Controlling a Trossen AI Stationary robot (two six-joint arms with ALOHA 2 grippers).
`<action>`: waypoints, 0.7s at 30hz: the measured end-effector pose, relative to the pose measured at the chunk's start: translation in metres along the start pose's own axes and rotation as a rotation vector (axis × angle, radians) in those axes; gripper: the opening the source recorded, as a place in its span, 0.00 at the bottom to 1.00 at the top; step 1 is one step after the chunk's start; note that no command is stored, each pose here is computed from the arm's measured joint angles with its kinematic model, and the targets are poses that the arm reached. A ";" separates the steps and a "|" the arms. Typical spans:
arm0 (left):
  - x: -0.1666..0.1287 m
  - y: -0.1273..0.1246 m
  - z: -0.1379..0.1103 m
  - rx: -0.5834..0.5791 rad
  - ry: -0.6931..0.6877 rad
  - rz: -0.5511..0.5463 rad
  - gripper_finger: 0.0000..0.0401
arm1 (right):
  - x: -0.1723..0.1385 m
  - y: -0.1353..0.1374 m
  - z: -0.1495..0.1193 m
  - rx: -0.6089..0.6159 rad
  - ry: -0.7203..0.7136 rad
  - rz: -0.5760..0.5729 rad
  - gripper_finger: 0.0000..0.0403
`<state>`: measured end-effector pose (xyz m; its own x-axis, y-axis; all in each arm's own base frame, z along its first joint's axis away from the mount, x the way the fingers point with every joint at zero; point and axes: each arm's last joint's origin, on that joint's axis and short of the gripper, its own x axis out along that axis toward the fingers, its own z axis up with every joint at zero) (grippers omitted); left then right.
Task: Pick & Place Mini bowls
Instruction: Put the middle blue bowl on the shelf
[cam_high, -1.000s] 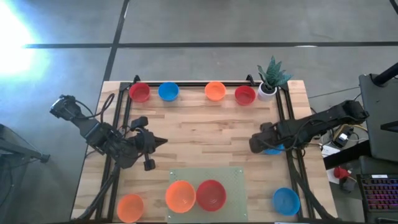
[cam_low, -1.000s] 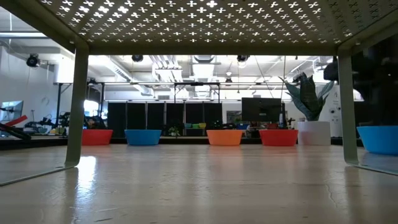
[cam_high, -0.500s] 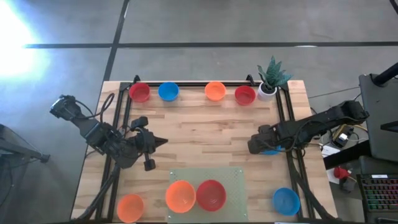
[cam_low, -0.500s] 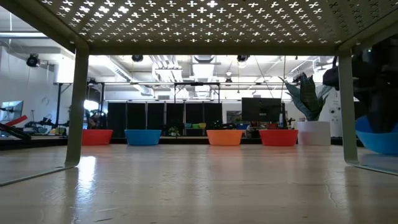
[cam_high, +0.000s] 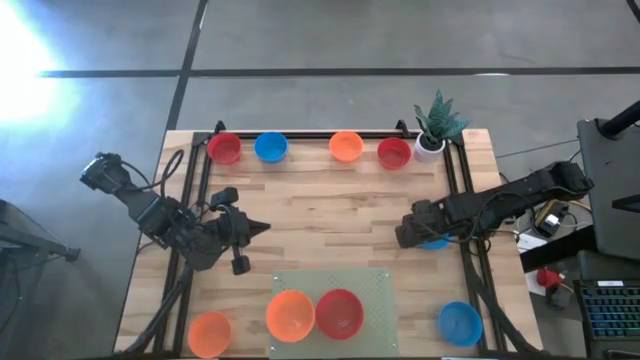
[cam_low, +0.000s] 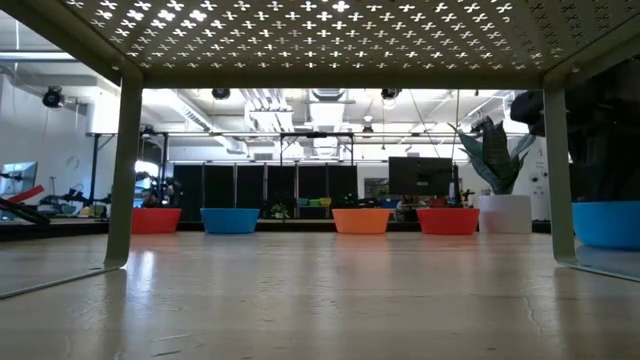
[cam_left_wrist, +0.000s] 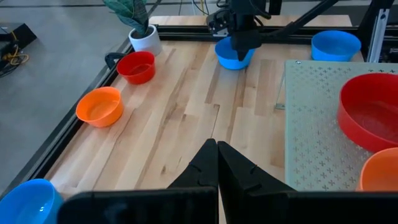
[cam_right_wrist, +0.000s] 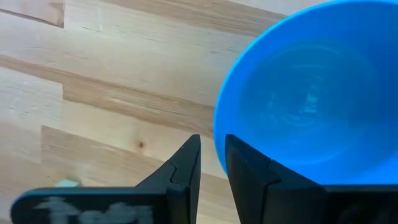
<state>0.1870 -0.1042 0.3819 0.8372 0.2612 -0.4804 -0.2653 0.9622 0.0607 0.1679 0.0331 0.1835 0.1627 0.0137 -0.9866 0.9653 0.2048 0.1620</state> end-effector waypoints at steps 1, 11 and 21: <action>0.000 0.000 0.000 0.000 0.000 0.000 0.00 | 0.001 -0.001 0.000 0.000 0.000 -0.003 0.17; 0.000 0.000 0.000 0.000 0.000 0.000 0.00 | 0.011 -0.006 0.000 -0.029 -0.003 -0.009 0.17; 0.000 0.000 0.000 0.001 0.001 0.001 0.00 | 0.022 -0.013 0.000 -0.063 -0.007 -0.014 0.08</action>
<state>0.1870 -0.1041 0.3819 0.8368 0.2617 -0.4809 -0.2655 0.9621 0.0616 0.1592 0.0312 0.1594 0.1506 0.0032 -0.9886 0.9528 0.2660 0.1460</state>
